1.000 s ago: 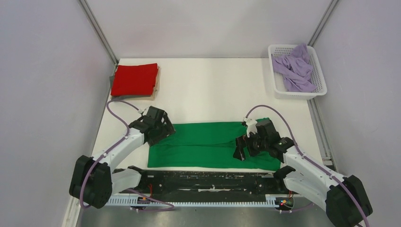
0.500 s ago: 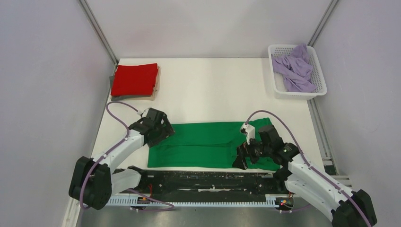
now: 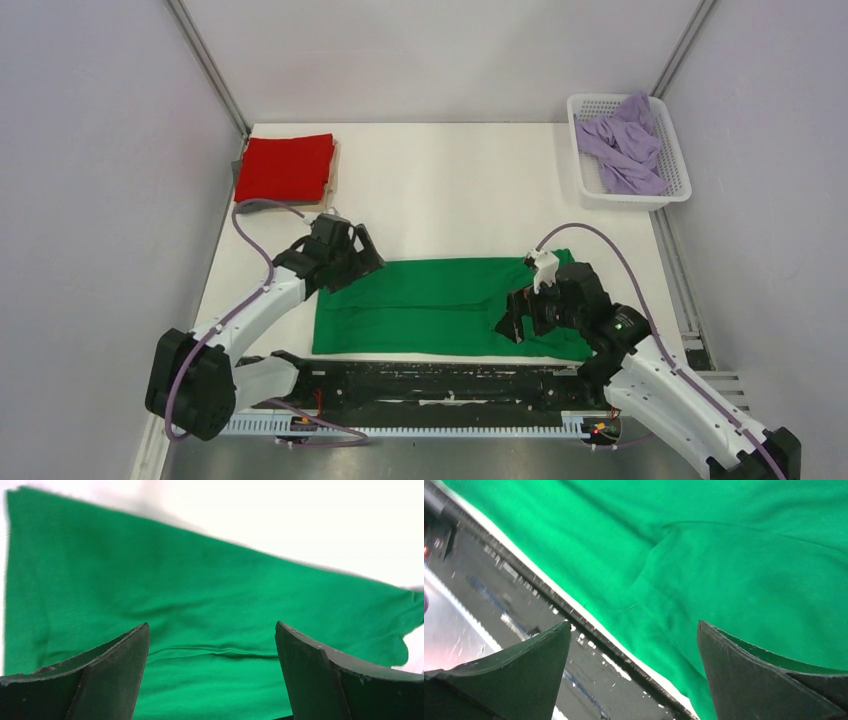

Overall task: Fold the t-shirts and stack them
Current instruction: Fold the other side of the tshirt into a rectangle, then rotate the tshirt 90 degrees

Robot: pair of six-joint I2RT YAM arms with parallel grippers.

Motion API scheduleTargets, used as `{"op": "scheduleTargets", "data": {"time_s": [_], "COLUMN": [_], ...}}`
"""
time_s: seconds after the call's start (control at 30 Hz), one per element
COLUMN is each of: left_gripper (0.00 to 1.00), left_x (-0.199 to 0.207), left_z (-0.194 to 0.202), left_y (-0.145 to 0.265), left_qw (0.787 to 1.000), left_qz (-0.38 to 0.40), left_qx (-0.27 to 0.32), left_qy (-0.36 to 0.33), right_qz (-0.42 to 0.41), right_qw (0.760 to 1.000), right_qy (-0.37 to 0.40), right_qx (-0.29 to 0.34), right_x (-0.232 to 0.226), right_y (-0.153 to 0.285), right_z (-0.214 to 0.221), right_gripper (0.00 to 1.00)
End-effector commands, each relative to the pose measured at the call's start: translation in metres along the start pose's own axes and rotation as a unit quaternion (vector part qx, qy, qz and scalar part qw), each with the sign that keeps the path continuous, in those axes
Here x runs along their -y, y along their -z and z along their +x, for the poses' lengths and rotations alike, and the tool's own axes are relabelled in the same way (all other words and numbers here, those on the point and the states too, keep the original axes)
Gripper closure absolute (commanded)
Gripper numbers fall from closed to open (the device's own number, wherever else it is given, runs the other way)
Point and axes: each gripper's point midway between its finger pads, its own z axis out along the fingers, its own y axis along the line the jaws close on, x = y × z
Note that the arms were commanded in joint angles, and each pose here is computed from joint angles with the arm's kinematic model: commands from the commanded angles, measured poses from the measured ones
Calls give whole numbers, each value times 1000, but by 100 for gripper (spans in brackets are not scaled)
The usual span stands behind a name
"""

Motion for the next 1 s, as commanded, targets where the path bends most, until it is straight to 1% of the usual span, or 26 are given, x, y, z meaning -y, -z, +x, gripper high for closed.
{"op": "scheduleTargets", "data": {"time_s": [0.0, 0.07, 0.13, 0.17, 0.23, 0.3, 0.37, 0.4, 0.5, 0.53, 0.6, 0.83, 0.9, 0.97], "left_gripper": [0, 0, 0, 0, 0, 0, 0, 0, 0, 0, 0, 0, 0, 0], "left_x": [27, 8, -16, -24, -35, -38, -37, -33, -33, -30, -26, -11, -6, -1], "left_z": [0, 14, 26, 32, 42, 50, 57, 62, 65, 65, 64, 68, 74, 81], "left_y": [-2, -12, -22, -26, -31, -34, -35, -34, -31, -29, -26, -27, -31, -35], "left_qw": [997, 998, 997, 997, 996, 995, 996, 996, 997, 997, 997, 997, 996, 995], "left_qz": [51, 17, -27, -40, -55, -50, -37, -22, -14, -8, 0, 27, 34, 35], "left_qx": [-13, -33, -44, -51, -62, -71, -77, -84, -81, -80, -74, -70, -80, -93], "left_qy": [-55, -54, -49, -45, -42, -37, -27, -20, -3, -3, -2, 3, 8, 12], "right_qz": [145, 205, 230, 235, 281, 314, 309, 310, 312, 296, 280, 266, 248, 248], "right_qw": [985, 970, 962, 960, 945, 934, 933, 931, 920, 922, 925, 938, 944, 944], "right_qy": [-78, -117, -136, -142, -156, -163, -167, -173, -205, -208, -206, -172, -169, -175], "right_qx": [52, 61, 59, 60, 55, 57, 76, 87, 119, 136, 150, 142, 135, 134], "right_x": [43, 67, 80, 84, 104, 119, 126, 132, 151, 152, 155, 178, 185, 197], "right_y": [7, 3, -5, -10, -13, -16, -28, -31, -41, -47, -56, -94, -110, -124], "right_z": [-18, -10, -3, -1, 3, 1, -13, -18, -36, -49, -71, -144, -161, -174], "right_gripper": [2, 2, 2, 2, 2, 2, 2, 2, 2, 2, 2, 2, 2, 2]}}
